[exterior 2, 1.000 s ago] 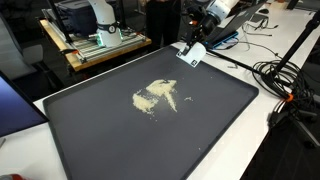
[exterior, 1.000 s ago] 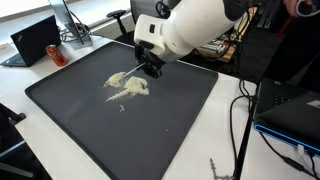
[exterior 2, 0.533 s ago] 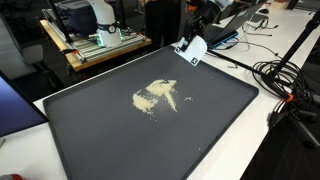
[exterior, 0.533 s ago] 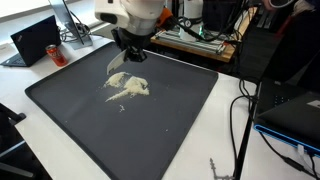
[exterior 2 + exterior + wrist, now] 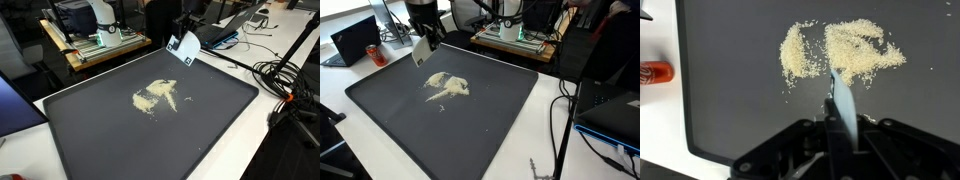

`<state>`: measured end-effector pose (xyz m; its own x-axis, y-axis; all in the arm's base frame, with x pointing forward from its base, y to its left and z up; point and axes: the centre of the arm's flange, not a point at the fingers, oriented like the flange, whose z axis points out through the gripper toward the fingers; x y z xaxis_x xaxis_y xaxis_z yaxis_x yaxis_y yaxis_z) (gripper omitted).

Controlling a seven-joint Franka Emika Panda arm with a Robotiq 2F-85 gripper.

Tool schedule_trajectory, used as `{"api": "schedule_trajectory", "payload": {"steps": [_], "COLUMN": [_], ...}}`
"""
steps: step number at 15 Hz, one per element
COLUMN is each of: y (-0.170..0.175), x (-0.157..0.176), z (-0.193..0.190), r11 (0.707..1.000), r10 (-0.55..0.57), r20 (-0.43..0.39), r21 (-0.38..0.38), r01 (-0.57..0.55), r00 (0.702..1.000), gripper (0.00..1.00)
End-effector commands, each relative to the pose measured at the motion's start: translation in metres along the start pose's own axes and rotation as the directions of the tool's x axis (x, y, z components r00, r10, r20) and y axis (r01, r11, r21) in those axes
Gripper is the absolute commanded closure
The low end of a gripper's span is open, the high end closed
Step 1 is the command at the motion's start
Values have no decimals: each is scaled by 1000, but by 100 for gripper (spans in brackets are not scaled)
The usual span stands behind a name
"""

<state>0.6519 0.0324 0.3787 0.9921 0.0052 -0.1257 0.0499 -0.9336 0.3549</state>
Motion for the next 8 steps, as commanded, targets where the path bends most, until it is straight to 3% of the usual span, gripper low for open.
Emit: {"api": "schedule_trajectory", "payload": {"steps": [1,3,6,8], "y": [9,23,21,30], "x": [1,3,3,10], "z": [2,5,-1,-4], "r11": [999,997,998,994], "r10": [1,5,15,-40], "r20": [-3,-12,-34,-34], "r21": [38,83,65,98], "r01": [-1,-4,-13,43], "r00": [1000,1000,999,999], "gripper": [96,96,99,99]}}
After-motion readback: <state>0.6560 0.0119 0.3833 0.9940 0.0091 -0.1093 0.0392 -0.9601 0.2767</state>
